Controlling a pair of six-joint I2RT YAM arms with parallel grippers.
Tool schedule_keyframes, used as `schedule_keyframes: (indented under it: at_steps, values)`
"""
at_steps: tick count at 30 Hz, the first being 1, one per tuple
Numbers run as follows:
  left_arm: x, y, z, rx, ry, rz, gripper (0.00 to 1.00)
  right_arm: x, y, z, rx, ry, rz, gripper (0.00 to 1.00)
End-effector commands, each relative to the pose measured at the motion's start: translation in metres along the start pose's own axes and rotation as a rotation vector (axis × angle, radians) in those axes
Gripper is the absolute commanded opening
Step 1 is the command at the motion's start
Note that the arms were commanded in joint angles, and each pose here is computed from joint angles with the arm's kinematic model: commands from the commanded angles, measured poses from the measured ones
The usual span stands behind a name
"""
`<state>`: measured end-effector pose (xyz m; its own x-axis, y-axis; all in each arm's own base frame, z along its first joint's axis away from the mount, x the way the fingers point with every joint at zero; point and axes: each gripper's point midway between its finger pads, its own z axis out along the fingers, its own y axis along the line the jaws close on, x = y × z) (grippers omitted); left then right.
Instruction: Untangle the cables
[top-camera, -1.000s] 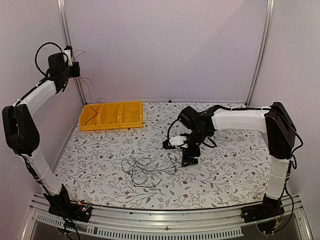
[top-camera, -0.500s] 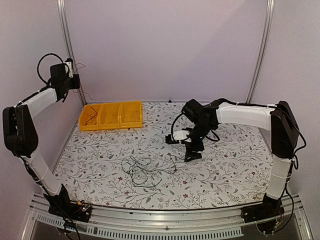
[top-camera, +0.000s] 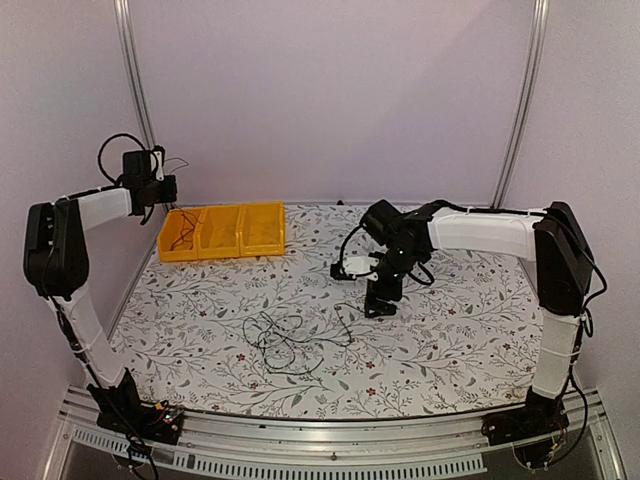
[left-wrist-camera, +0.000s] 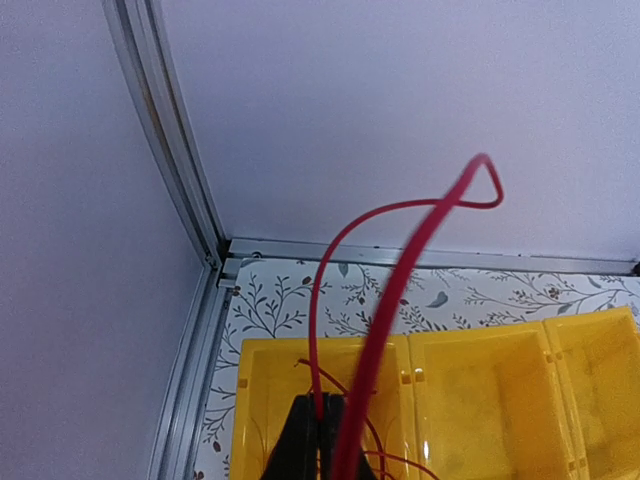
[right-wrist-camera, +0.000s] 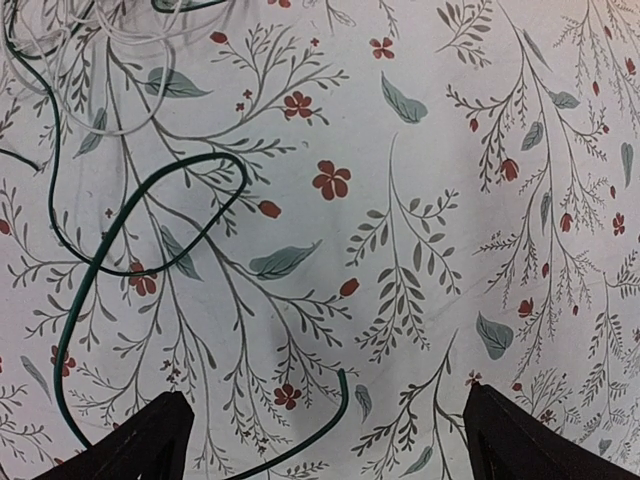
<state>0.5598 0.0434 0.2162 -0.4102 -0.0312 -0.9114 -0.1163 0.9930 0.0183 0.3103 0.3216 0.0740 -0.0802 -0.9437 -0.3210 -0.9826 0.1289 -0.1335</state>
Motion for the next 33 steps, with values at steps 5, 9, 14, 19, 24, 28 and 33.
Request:
schedule_keyframes:
  at_steps: [5, 9, 14, 19, 24, 28, 33]
  values:
    - [0.030, 0.003, 0.022, -0.027, 0.068, 0.028, 0.00, -0.006, 0.006, 0.005, -0.015, -0.001, 0.011, 0.99]
    - [0.023, 0.029, 0.017, -0.077, 0.052, 0.043, 0.00, -0.008, 0.007, 0.006, -0.018, 0.000, 0.002, 0.99]
    - [0.043, 0.045, 0.027, -0.101, 0.104, 0.092, 0.00, -0.004, 0.008, 0.009, -0.013, 0.018, -0.005, 0.99]
    - [0.067, 0.031, 0.042, -0.051, 0.149, 0.069, 0.00, 0.002, 0.011, 0.011, -0.019, 0.031, -0.007, 0.99]
    - [0.076, -0.007, 0.049, 0.034, 0.157, 0.091, 0.00, 0.004, 0.013, 0.014, -0.026, 0.039, -0.004, 0.99]
    - [0.088, -0.030, 0.052, 0.080, 0.181, 0.079, 0.00, 0.005, 0.013, 0.018, -0.030, 0.042, -0.003, 0.99]
    - [0.113, -0.034, 0.054, 0.085, 0.260, 0.032, 0.00, 0.004, 0.014, 0.020, -0.038, 0.040, 0.001, 0.99]
